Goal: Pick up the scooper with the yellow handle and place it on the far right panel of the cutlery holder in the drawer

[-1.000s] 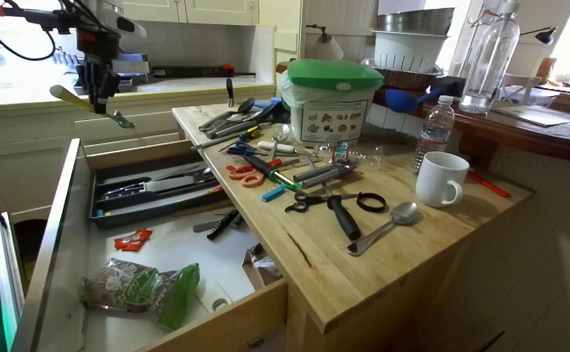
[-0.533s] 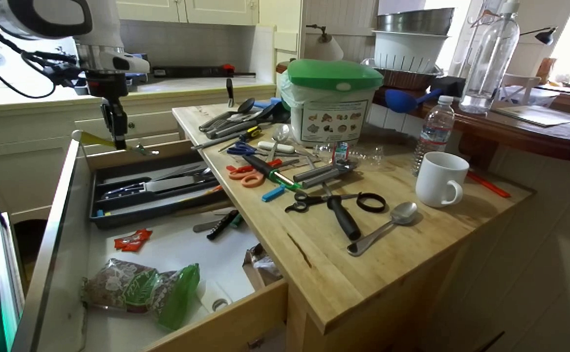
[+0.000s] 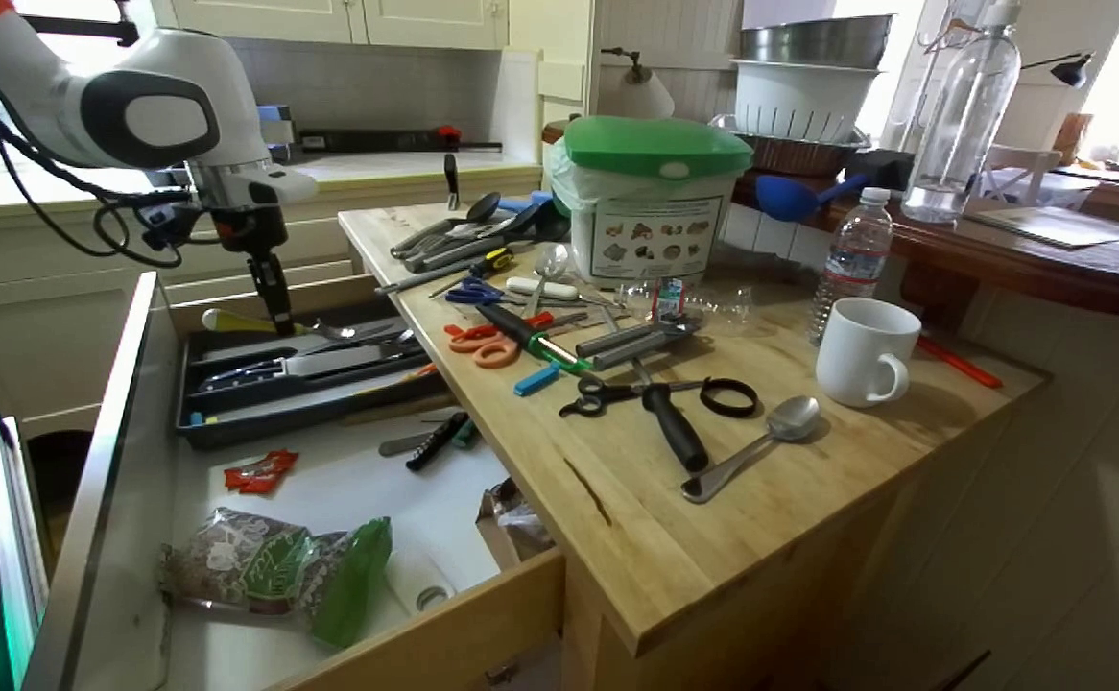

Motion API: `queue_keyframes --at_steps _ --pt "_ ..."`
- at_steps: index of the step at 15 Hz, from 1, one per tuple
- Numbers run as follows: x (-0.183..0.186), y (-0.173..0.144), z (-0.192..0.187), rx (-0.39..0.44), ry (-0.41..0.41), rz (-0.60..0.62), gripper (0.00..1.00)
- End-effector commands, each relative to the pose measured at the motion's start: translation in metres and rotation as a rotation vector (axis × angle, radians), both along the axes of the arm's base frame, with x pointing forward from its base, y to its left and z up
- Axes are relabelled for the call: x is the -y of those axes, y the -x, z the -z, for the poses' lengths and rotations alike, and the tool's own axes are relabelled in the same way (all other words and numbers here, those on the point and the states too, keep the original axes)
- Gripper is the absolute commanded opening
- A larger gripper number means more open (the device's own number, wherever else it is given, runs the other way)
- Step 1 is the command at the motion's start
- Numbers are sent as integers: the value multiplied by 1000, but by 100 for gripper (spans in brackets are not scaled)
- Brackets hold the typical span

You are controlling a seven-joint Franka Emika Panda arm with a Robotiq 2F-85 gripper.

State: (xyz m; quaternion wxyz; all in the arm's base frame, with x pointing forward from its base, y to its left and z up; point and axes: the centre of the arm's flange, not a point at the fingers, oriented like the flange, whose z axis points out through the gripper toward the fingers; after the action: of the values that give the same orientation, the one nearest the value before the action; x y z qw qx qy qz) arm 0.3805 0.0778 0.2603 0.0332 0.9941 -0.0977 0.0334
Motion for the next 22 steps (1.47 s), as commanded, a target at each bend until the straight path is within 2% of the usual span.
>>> queue_keyframes --at_steps 1,3,9,11,12,13,16,17,22 --pt "2 -1 35 23 39 32 4" --pt "5 -2 45 25 98 34 4" --pt "15 -14 70 36 149 57 4" --pt "11 -20 69 34 124 54 4" --pt "15 -8 53 17 149 47 4" --pt "15 -10 55 14 146 46 18" --pt "15 -10 55 13 146 46 18" --pt "15 -10 55 14 146 46 4" --pt "6 -16 80 51 133 48 4"
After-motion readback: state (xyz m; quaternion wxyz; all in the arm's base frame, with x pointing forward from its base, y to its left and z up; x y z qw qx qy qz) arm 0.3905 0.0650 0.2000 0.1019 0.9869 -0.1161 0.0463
